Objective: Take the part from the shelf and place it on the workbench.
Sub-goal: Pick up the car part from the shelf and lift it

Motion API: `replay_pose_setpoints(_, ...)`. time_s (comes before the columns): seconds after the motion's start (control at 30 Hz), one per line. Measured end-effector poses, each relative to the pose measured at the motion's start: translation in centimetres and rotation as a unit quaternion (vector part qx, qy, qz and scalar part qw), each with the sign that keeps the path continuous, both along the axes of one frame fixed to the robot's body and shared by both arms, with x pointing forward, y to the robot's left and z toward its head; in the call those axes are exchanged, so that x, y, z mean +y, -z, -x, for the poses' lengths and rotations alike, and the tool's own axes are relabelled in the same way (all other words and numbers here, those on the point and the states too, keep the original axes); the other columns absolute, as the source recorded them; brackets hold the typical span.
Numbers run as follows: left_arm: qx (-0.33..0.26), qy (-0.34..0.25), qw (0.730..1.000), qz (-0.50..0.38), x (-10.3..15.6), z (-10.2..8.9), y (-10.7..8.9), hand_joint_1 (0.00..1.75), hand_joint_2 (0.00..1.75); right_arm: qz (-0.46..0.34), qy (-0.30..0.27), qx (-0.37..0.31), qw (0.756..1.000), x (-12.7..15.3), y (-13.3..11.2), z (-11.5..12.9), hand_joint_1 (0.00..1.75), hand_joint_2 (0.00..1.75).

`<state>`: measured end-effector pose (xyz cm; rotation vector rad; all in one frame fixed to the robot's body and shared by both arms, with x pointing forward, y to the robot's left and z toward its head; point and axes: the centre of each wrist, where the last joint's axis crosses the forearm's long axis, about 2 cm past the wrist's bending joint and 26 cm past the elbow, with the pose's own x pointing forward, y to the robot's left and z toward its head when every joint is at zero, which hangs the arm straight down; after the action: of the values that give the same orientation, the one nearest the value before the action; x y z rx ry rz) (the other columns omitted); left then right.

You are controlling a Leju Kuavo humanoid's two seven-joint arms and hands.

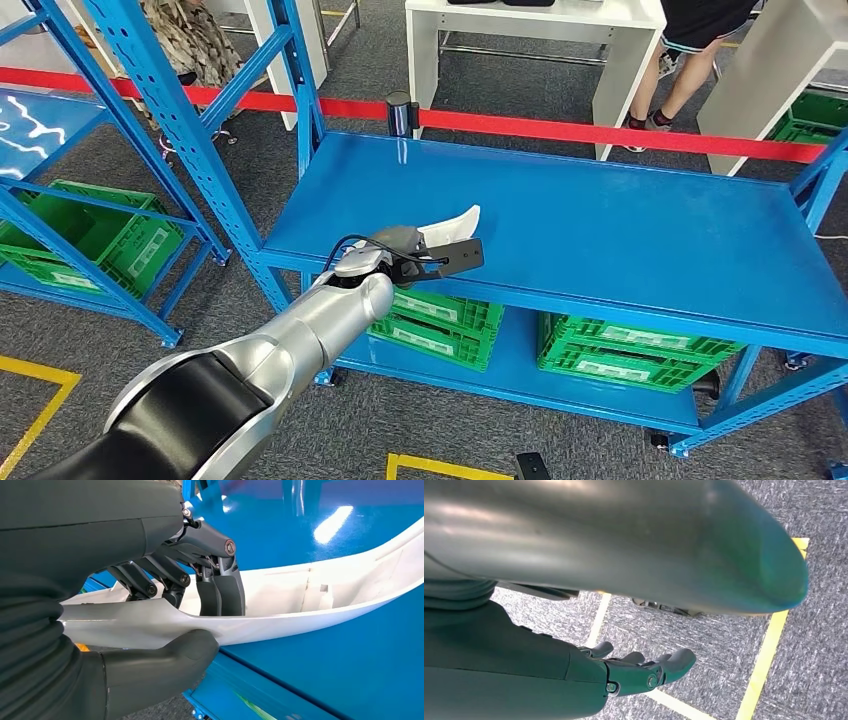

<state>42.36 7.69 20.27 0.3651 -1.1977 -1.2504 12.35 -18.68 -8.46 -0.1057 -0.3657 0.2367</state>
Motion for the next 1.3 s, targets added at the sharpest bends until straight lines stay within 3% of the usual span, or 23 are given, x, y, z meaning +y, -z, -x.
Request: replay_pose_setpoints(1.3,0.010,0.009,1.000,-0.009,-0.12,0.07,0.03,1.75,1.75,-0.002,0.006,0.000,1.000,-0.02,-0.02,-0.08,0.00,0.00)
